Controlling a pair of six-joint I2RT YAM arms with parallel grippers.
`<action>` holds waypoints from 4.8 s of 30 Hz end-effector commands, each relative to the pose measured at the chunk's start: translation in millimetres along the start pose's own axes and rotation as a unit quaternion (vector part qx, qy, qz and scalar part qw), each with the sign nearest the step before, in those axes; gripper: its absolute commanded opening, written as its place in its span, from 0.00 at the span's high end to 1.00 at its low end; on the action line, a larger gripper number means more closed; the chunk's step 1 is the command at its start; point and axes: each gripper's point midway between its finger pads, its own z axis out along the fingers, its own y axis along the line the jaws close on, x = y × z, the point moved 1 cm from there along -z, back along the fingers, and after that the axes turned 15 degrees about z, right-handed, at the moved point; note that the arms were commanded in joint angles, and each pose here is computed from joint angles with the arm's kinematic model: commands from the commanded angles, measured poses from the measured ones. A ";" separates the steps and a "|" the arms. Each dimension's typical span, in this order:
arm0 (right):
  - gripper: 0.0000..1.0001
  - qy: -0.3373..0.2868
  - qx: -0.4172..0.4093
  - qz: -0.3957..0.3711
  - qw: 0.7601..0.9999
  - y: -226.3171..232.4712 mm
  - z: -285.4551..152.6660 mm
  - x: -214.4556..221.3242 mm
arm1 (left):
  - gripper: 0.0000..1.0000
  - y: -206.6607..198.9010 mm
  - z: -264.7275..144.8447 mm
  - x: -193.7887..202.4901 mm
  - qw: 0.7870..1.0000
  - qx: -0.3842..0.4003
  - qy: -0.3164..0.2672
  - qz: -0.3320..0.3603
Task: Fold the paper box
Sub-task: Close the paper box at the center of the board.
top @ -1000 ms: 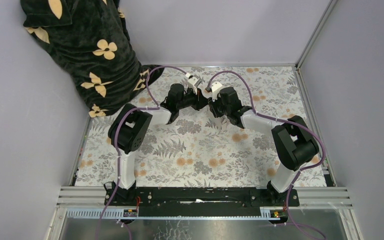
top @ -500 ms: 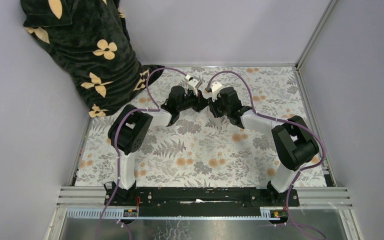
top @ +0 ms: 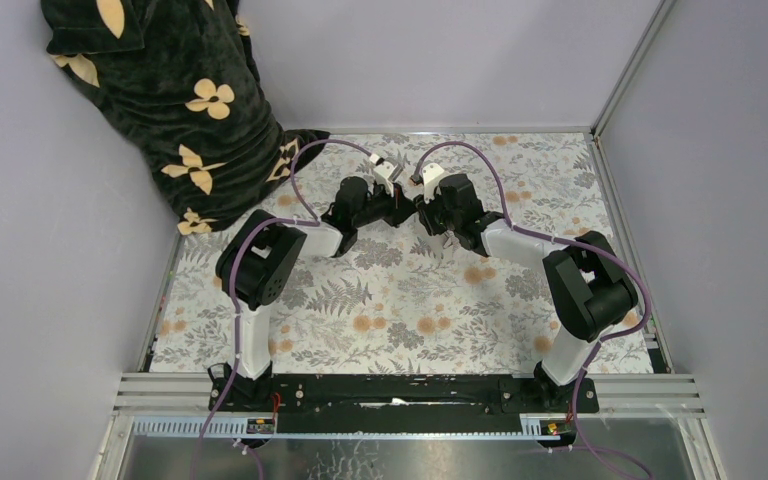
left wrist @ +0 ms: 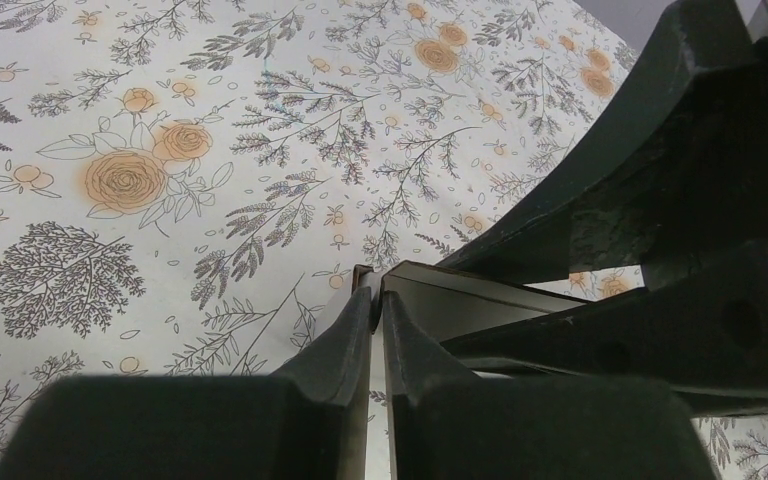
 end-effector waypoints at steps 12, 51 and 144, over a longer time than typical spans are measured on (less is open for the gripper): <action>0.62 0.025 -0.009 0.004 1.000 4.4 -2.6 5.5 | 0.88 -2.9 -3.7 -7.7 0.999 -0.015 -0.044 0.022; 0.85 -0.037 0.046 -0.060 0.996 5.2 -31.9 -44.1 | 0.87 -5.9 9.5 -5.9 0.999 -0.010 -0.032 0.023; 0.86 0.055 -0.505 0.022 0.861 172.8 -314.0 3.8 | 0.49 -230.7 -271.8 -103.5 0.952 0.239 -0.163 -0.096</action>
